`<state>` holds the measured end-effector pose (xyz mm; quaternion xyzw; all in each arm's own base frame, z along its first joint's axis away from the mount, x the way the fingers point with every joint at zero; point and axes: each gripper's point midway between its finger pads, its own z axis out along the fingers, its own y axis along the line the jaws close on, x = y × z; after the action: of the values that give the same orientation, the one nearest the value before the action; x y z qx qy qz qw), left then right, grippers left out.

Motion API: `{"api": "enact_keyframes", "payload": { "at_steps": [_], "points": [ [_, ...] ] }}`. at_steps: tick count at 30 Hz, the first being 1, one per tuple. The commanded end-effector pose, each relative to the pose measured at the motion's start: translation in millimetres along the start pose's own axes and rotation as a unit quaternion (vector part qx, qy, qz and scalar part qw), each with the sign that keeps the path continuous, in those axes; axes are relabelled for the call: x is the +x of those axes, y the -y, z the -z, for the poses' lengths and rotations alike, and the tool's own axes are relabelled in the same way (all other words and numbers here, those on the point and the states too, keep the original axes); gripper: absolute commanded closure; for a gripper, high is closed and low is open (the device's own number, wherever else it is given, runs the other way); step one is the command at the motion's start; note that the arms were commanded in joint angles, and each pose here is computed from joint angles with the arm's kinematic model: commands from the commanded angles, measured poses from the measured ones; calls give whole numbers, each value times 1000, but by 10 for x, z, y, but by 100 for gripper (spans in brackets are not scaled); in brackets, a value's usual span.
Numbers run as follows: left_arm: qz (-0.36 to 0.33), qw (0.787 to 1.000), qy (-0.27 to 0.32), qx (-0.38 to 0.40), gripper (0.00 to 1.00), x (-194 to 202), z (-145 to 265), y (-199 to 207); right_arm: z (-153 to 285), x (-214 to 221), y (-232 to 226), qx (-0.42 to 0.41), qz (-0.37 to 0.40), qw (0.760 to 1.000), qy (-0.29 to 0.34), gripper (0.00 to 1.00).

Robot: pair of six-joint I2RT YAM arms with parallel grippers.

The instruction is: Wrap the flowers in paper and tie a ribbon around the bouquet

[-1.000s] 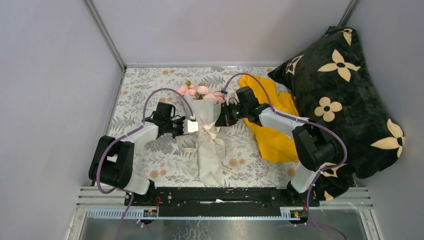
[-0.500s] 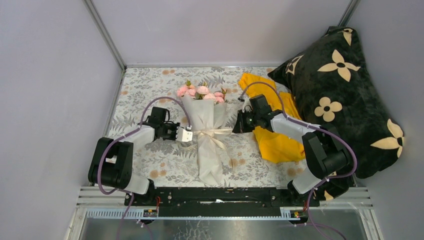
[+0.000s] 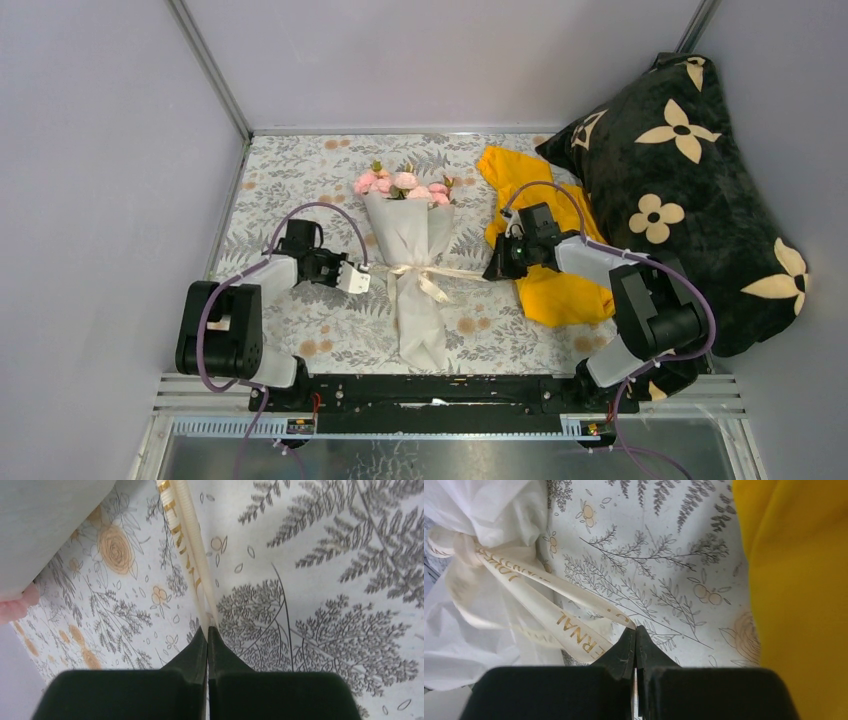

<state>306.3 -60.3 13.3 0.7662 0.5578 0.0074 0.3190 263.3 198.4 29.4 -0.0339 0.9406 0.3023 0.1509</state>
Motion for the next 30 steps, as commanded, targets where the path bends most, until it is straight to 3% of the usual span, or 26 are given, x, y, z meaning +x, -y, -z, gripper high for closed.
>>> {"api": "enact_keyframes", "payload": {
  "at_steps": [1, 16, 30],
  "points": [
    [6, 996, -86, 4, 100, 518, 226, 101, 182, 164, 463, 83, -52, 995, -8, 100],
    [26, 993, -110, -26, 100, 829, 391, 225, 64, 393, 667, 112, -67, 990, -50, 100],
    [62, 995, -67, -35, 100, 614, 454, 168, 149, 336, 602, 108, -34, 992, -48, 100]
  ]
}}
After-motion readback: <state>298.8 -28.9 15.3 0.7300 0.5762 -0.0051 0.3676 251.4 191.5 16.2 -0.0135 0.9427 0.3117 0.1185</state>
